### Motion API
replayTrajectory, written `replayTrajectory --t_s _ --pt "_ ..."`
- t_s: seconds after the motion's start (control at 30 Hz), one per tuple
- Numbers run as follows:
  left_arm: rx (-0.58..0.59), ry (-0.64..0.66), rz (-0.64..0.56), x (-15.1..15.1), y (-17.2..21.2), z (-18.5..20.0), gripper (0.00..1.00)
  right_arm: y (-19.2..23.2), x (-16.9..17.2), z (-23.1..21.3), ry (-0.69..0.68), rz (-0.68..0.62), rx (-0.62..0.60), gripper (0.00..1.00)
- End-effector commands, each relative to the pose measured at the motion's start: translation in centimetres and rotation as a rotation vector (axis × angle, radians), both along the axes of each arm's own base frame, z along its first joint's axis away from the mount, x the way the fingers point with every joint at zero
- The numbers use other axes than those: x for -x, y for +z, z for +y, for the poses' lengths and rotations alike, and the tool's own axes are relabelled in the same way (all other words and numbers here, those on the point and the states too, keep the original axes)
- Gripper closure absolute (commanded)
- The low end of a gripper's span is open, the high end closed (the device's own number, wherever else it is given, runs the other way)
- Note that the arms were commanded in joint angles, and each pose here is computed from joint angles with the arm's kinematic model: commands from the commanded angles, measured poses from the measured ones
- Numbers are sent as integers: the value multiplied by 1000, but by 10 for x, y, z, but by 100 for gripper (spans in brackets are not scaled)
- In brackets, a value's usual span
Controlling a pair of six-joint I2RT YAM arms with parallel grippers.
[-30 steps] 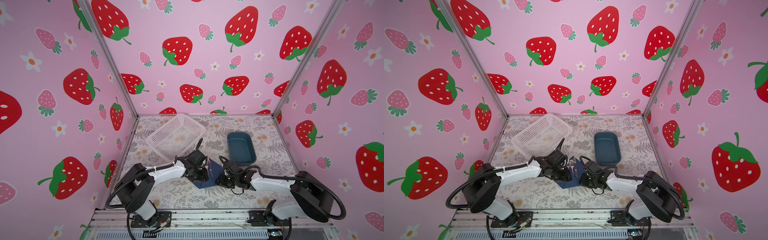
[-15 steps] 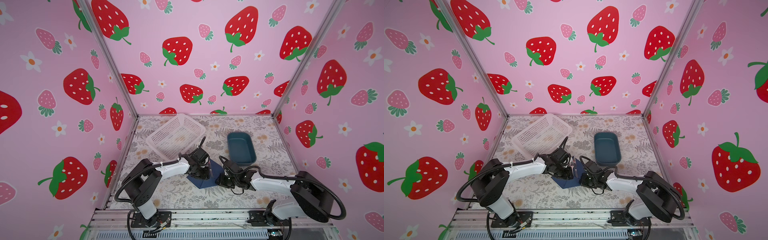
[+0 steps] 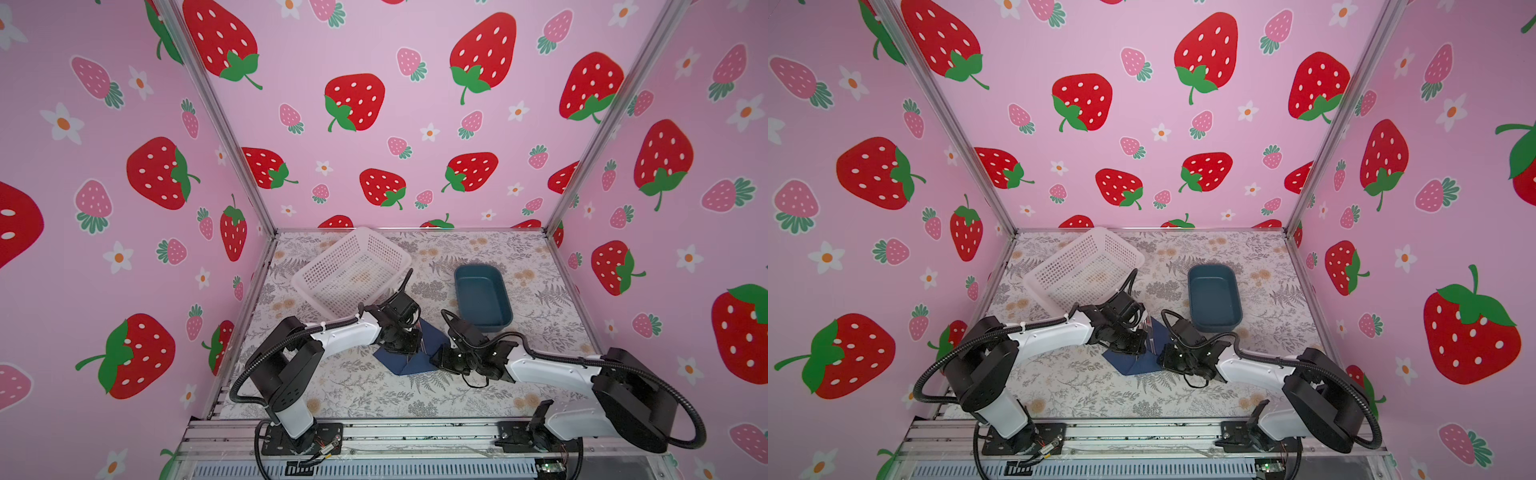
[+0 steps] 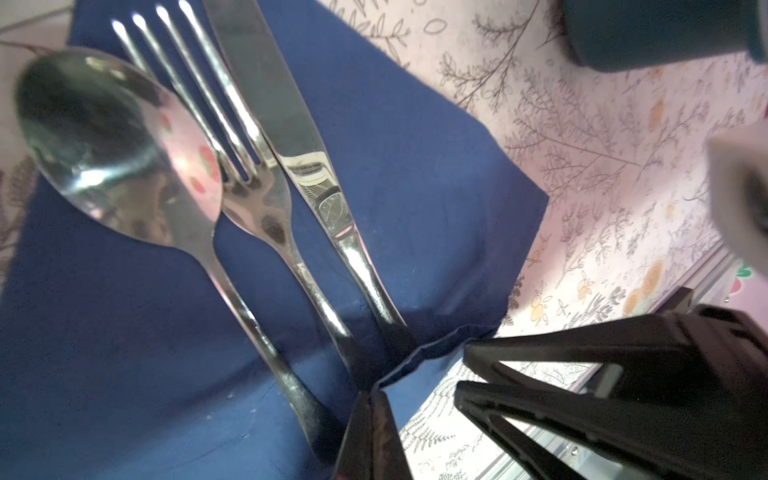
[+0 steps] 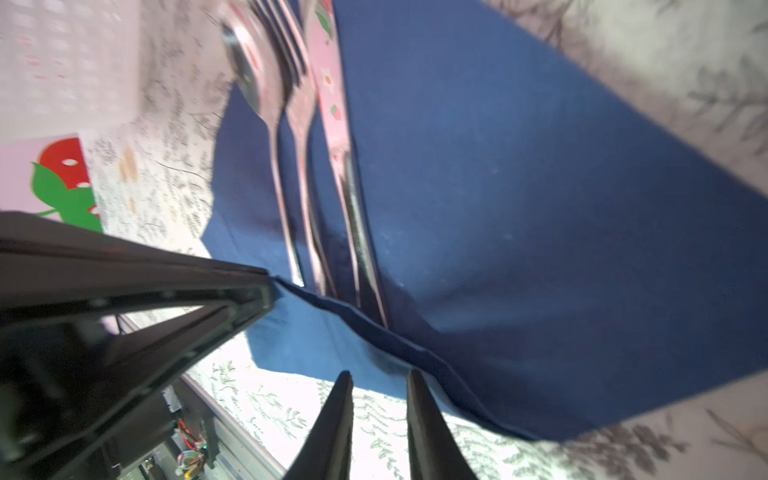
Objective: Place the utensils on the paper napkin and roll it up
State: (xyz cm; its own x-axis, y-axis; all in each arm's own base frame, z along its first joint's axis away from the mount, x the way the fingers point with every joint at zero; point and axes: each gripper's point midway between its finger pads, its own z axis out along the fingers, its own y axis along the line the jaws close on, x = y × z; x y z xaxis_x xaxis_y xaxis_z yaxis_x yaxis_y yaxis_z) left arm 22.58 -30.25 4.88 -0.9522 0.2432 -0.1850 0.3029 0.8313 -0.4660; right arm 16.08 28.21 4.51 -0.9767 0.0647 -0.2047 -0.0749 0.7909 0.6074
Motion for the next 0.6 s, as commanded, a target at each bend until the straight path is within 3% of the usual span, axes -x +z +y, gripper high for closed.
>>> replayTrajectory --t_s 0.0,0.23,0.57 --pt "10 -10 -26 -10 7 -6 99 9 -9 -12 -72 -43 1 73" --pt "3 -14 -22 -12 5 -8 100 17 -11 -24 -123 -77 -40 73" --pt "-56 13 -3 -11 -8 1 100 15 -3 4 22 -31 -84 73"
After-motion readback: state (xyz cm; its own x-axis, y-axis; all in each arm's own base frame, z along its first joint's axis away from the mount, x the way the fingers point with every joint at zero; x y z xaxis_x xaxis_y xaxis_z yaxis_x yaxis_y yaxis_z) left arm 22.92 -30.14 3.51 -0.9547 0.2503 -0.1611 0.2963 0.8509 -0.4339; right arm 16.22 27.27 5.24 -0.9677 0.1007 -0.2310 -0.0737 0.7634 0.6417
